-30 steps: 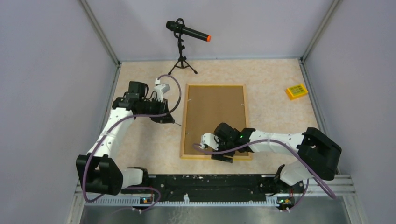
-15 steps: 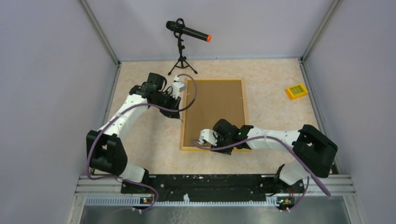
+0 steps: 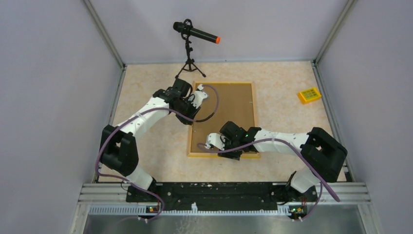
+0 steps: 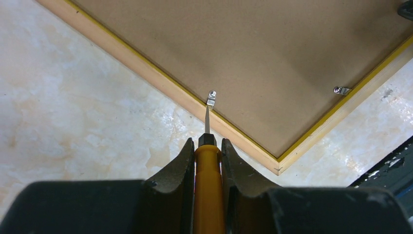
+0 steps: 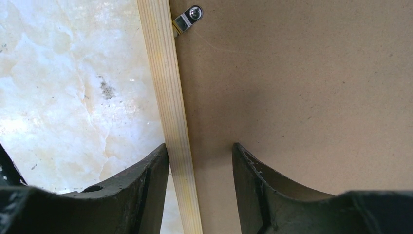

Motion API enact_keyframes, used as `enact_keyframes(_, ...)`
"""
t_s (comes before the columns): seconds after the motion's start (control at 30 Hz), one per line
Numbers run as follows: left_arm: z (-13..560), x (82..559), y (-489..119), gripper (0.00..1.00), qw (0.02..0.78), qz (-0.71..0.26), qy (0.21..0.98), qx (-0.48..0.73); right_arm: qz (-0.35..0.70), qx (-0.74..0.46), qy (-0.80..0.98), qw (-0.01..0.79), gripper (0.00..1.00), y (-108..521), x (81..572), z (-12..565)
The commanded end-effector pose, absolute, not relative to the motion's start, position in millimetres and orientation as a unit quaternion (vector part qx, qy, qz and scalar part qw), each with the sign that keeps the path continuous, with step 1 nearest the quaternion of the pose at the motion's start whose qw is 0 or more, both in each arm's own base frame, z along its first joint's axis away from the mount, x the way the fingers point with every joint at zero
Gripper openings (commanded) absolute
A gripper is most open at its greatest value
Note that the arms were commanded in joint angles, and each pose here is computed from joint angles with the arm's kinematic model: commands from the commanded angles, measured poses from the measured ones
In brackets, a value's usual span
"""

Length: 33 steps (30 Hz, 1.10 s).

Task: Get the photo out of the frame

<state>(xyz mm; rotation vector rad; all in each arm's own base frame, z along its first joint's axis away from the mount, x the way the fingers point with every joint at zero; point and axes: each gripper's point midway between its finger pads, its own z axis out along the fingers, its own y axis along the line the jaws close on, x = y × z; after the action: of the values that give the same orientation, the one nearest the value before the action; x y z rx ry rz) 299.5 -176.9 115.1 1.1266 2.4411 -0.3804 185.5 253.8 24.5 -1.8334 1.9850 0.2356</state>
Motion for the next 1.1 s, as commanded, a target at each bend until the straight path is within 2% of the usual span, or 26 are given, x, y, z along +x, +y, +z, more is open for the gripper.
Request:
enact_keyframes(0.0,129,320,-187,0.0,0.251,-0.11,0.864,0.421,0.09,-0.644,0.725,0.226,0.48,264,195,25)
enact_keyframes(1.07,91,304,-185,0.0,0.205,-0.057,0.867,0.452,0.076,-0.627,0.741,0.228,0.47,258,197,19)
